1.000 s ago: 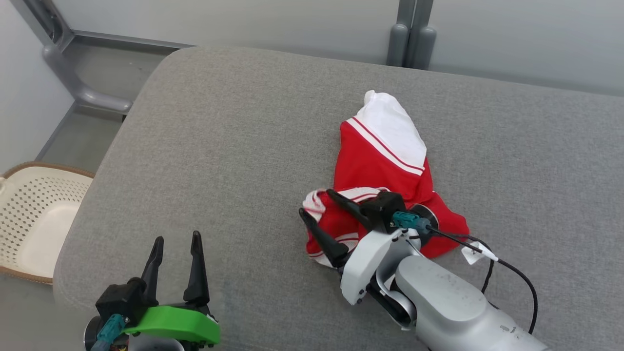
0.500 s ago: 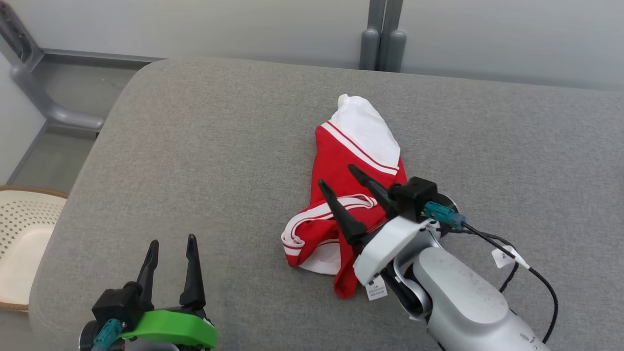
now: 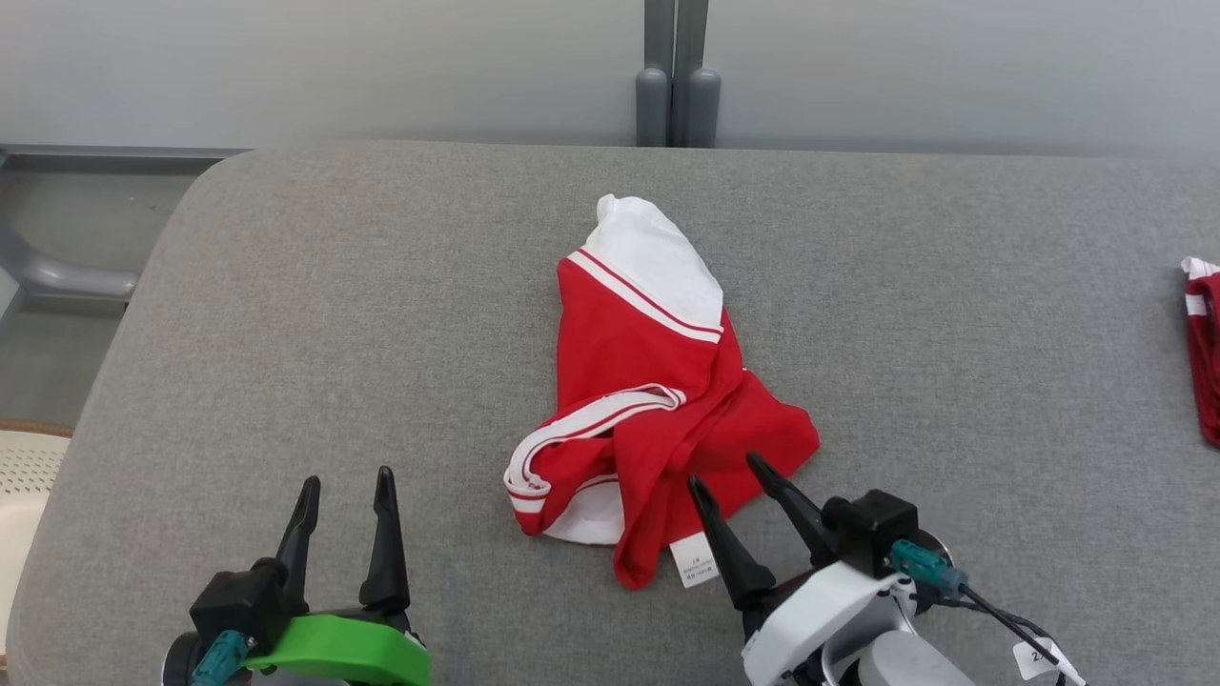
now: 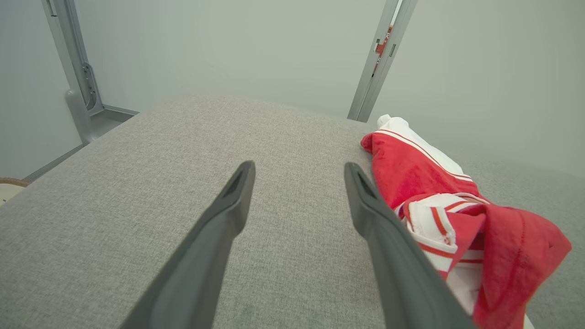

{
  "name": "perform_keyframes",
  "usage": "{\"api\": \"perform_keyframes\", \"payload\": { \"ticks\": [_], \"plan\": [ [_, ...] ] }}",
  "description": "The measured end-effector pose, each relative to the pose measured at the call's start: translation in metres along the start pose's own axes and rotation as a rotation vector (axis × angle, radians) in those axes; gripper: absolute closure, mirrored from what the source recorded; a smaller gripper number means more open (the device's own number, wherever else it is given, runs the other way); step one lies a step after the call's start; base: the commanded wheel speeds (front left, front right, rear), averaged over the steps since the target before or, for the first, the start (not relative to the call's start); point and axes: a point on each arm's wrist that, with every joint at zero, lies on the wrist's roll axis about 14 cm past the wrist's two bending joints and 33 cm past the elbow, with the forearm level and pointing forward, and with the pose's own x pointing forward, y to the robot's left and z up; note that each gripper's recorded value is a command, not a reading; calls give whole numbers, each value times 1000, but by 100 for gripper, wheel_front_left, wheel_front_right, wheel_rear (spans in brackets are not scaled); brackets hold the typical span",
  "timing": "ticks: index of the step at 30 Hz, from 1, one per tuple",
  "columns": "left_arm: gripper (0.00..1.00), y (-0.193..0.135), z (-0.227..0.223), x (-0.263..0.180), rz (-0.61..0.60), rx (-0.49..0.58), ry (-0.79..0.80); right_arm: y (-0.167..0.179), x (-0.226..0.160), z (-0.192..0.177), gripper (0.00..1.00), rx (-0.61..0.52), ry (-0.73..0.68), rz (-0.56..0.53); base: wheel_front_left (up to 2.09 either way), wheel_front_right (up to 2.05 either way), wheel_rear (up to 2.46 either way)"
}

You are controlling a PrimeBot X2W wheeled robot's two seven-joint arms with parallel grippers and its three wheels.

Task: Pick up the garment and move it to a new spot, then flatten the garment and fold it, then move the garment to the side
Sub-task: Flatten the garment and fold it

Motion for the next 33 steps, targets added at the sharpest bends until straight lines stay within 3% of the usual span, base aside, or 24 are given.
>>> {"api": "perform_keyframes", "payload": {
  "ticks": [21,22,24,25,33],
  "plan": [
    [0,29,1,-14,97,10,2,28,35,-30,0,112,114,106,0,0,0],
    [0,31,1,-15,103,10,0,29,37,-30,12,111,114,112,0,0,0],
    [0,34,2,-16,111,11,-1,31,40,-28,85,109,109,118,0,0,0],
    [0,34,2,-17,114,11,-2,30,42,-27,100,99,107,121,0,0,0],
    [0,28,2,-10,97,10,-3,3,45,6,100,55,3,48,0,0,0]
  ]
}}
